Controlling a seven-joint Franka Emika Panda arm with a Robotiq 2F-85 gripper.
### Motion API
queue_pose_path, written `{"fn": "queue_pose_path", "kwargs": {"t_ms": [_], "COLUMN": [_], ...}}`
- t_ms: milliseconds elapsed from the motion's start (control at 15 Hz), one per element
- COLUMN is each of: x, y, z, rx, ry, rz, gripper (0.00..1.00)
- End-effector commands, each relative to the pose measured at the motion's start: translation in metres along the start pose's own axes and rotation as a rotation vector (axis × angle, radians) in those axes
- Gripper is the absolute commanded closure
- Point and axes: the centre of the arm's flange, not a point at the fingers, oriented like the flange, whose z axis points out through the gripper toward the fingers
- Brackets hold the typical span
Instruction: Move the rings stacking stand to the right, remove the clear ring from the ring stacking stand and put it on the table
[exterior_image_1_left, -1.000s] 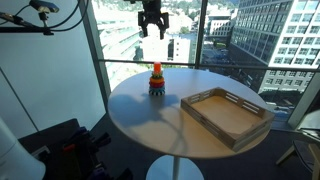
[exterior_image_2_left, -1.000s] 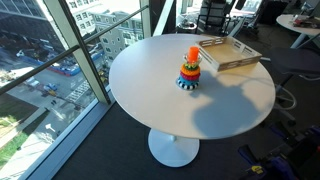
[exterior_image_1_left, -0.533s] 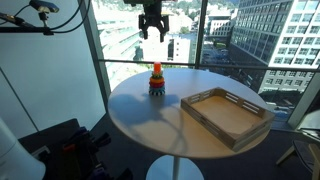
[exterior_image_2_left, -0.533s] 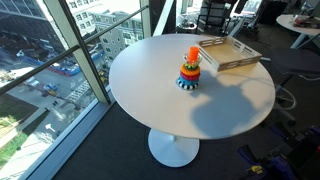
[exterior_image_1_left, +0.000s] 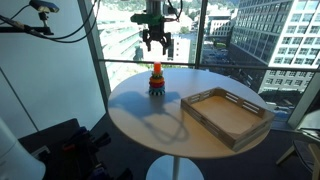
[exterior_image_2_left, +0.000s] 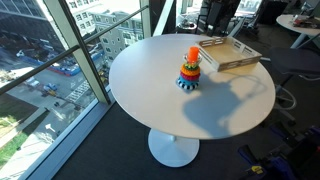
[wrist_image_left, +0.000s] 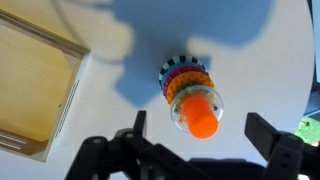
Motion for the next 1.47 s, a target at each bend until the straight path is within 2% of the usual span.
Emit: {"fn": "queue_pose_path", "kwargs": {"t_ms": [0,467,1133,1200,1267,1400], "x": [0.019,0.030,0.053,0.056,0.058,0.062], "y": [-0.012,-0.020,-0.023,-0.024,-0.025,-0.028], "z": [0.010,0.040,0.067,0.069,0.070,0.072], "rx": [0.006,0.011,0.029,0.030,0.031,0.033], "ry": [0.032,0.003,0.012,0.011,0.010,0.013], "rz": [-0.023,-0.040,-0.048,-0.050,-0.051,-0.055], "gripper": [0.00,0.00,0.00,0.03,0.17,0.27]}}
